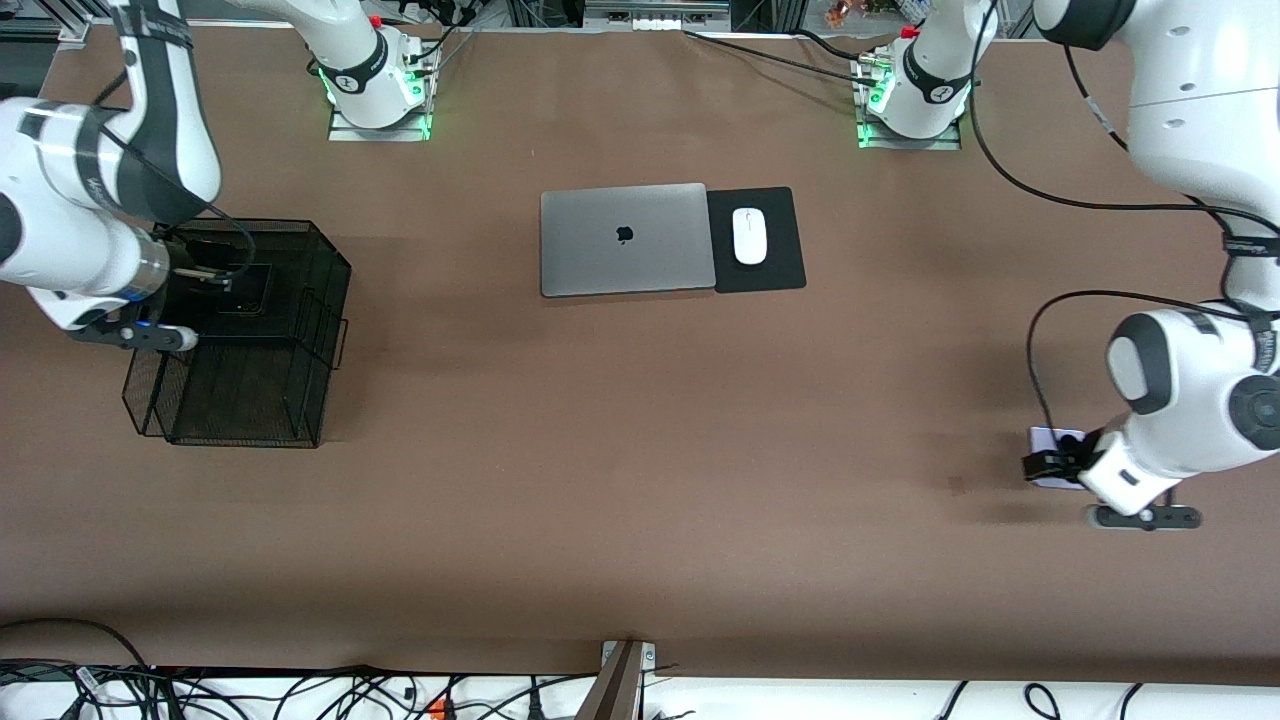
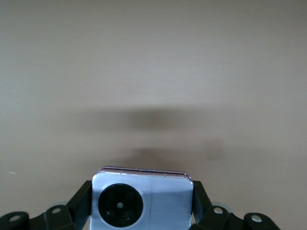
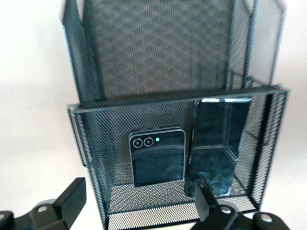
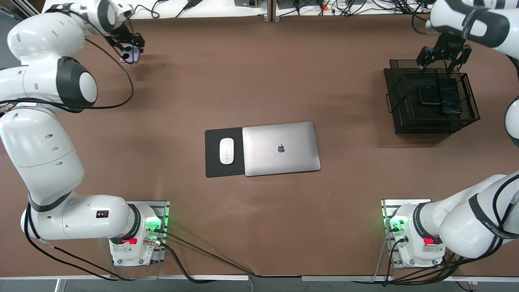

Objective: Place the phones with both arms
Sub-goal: 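Carry the white phone toward the laptop while the right gripper withdraws, then set the white phone down with the left gripper and open it, then grasp the white phone with the right gripper while the left gripper withdraws, then carry the white phone with the right gripper and lower it into the basket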

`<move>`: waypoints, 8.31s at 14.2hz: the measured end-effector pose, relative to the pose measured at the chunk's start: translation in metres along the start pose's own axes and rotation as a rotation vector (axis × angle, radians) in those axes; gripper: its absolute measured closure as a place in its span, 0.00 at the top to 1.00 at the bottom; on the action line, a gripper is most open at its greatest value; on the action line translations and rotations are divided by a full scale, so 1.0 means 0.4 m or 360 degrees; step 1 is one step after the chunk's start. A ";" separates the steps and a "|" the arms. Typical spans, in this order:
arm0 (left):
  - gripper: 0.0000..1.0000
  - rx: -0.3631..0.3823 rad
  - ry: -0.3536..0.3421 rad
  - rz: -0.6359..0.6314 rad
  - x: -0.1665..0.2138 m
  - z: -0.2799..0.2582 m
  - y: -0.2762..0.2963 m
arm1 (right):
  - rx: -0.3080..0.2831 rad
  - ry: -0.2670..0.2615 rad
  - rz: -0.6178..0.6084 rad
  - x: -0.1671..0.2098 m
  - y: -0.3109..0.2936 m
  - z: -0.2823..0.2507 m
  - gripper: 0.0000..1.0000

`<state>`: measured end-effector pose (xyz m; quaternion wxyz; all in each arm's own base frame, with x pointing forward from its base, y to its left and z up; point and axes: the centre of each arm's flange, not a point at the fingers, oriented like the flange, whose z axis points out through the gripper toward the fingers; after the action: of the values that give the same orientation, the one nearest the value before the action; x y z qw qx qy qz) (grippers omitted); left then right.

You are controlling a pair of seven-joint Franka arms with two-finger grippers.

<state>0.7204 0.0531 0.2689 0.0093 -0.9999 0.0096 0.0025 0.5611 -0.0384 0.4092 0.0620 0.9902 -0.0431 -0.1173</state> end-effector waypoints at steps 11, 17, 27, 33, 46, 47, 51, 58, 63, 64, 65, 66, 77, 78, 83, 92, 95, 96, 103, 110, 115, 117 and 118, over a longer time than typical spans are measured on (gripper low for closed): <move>0.85 0.0060 -0.0136 -0.0071 -0.128 0.063 0.790 | 0.0093 0.0028 -0.0078 0.088 -0.134 -0.202 1.00; 0.85 0.0057 -0.0058 -0.0229 -0.198 0.094 1.085 | 0.0126 0.0073 -0.0111 0.086 -0.151 -0.269 1.00; 0.85 -0.0168 0.0215 -0.0172 -0.283 0.062 1.444 | 0.0165 0.0078 -0.0112 0.083 -0.150 -0.286 1.00; 0.85 -0.0203 0.0249 -0.0244 -0.307 0.182 1.479 | 0.0173 0.0080 -0.0121 0.084 -0.145 -0.285 1.00; 1.00 -0.0259 0.0294 -0.0364 -0.299 0.174 1.490 | 0.0188 0.0072 -0.0155 0.082 -0.174 -0.283 1.00; 1.00 -0.0243 0.0290 -0.0368 -0.293 0.165 1.485 | 0.0190 0.0069 -0.0176 0.081 -0.193 -0.281 1.00; 1.00 -0.0121 0.0225 -0.0310 -0.247 0.059 1.419 | 0.0191 0.0064 -0.0202 0.079 -0.218 -0.279 1.00; 1.00 0.0048 0.0007 -0.0171 -0.107 -0.217 1.075 | 0.0212 0.0080 -0.0318 0.058 -0.422 -0.265 1.00; 1.00 0.0137 -0.0071 -0.0059 -0.045 -0.340 0.771 | 0.0272 0.0192 -0.0366 0.020 -0.770 -0.196 1.00; 1.00 0.0134 -0.0074 -0.0034 -0.039 -0.365 0.707 | 0.0296 0.0219 -0.0369 0.013 -0.848 -0.163 1.00; 1.00 0.0126 -0.0073 -0.0021 -0.034 -0.391 0.638 | 0.0331 0.0253 -0.0367 0.006 -0.927 -0.126 1.00; 1.00 0.0116 -0.0068 -0.0014 -0.030 -0.419 0.565 | 0.0365 0.0284 -0.0369 -0.002 -1.003 -0.084 1.00; 1.00 0.0021 -0.0011 0.0040 -0.204 -0.729 0.243 | 0.0240 0.0582 -0.0640 0.004 -1.338 0.334 1.00; 1.00 0.0011 -0.0001 0.0041 -0.237 -0.761 0.238 | 0.0234 0.0585 -0.0645 0.007 -1.340 0.349 1.00; 1.00 -0.0023 0.0033 0.0117 -0.360 -0.884 0.223 | 0.0202 0.0583 -0.0663 0.011 -1.339 0.373 1.00; 1.00 -0.0033 0.0071 0.0112 -0.400 -0.942 0.208 | 0.0255 0.0643 -0.0603 0.025 -1.352 0.423 1.00; 1.00 -0.0036 0.0082 0.0089 -0.413 -0.960 0.185 | 0.0238 0.0645 -0.0614 0.026 -1.352 0.433 0.99; 1.00 -0.0036 0.0084 0.0073 -0.414 -0.962 0.171 | 0.0235 0.0646 -0.0616 0.026 -1.352 0.434 0.96; 1.00 -0.0034 0.0052 0.0028 -0.400 -0.922 0.154 | 0.0217 0.0636 -0.0585 0.044 -1.336 0.400 0.85; 1.00 -0.0033 0.0045 0.0000 -0.396 -0.914 0.156 | -0.0006 0.0490 -0.0331 0.153 -0.924 -0.050 0.85; 1.00 -0.0032 0.0038 -0.0004 -0.393 -0.907 0.157 | -0.0081 0.0204 -0.0272 0.220 -0.545 -0.103 0.85; 1.00 -0.0032 0.0038 -0.0005 -0.392 -0.907 0.157 | -0.0082 0.0133 -0.0311 0.248 -0.383 -0.089 0.85; 1.00 -0.0032 0.0039 -0.0005 -0.392 -0.907 0.157 | -0.0086 0.0107 -0.0328 0.256 -0.309 -0.074 0.85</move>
<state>0.5641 -0.0133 0.6311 -0.0010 -0.9999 0.0080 -0.0096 0.6760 0.0770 0.3983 0.0778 0.9907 0.0643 -0.0909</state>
